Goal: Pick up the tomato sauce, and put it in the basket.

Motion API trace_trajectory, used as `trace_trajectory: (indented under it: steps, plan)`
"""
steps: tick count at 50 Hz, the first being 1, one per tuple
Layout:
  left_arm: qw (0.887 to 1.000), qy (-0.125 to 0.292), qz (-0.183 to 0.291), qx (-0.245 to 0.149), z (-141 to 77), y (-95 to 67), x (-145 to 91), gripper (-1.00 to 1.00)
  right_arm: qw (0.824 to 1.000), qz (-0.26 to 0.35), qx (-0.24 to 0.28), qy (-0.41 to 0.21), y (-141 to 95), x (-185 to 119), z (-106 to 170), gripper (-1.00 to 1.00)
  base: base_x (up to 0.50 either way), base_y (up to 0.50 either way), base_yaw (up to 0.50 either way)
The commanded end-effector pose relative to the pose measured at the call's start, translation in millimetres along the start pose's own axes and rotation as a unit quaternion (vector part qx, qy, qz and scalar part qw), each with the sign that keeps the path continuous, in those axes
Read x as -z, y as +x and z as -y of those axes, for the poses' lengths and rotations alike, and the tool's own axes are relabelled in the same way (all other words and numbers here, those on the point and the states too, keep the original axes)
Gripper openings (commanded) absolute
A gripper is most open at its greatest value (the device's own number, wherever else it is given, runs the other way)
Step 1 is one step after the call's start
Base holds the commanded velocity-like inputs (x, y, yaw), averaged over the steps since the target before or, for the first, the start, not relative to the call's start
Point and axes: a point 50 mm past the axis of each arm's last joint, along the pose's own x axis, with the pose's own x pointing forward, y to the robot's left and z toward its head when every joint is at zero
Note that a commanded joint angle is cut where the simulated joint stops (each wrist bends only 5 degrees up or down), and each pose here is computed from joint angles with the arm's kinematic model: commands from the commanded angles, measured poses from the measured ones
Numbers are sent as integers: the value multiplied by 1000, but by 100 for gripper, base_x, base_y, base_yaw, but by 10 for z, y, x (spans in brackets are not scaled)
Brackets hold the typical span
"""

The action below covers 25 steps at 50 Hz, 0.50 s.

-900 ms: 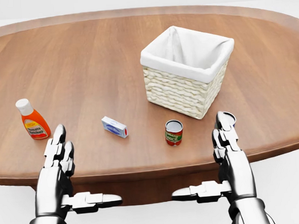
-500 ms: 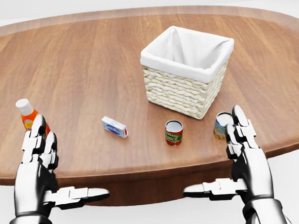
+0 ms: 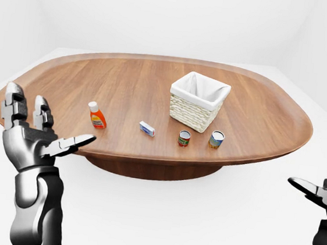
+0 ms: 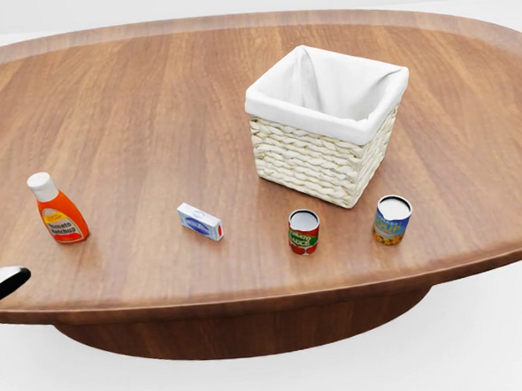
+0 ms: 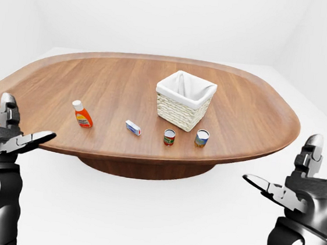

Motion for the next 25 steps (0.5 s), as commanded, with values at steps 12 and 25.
trace_trajectory:
  steps: [12,25]
  plan:
    - [999,-18,24,-40,-113,32,-136,100,999,18,17,23,-13,-110,138,100,0,-16,0]
    - [998,-25,34,-41,-99,11,-191,100,1000,11,13,26,-27,-74,120,100,0,-33,0]
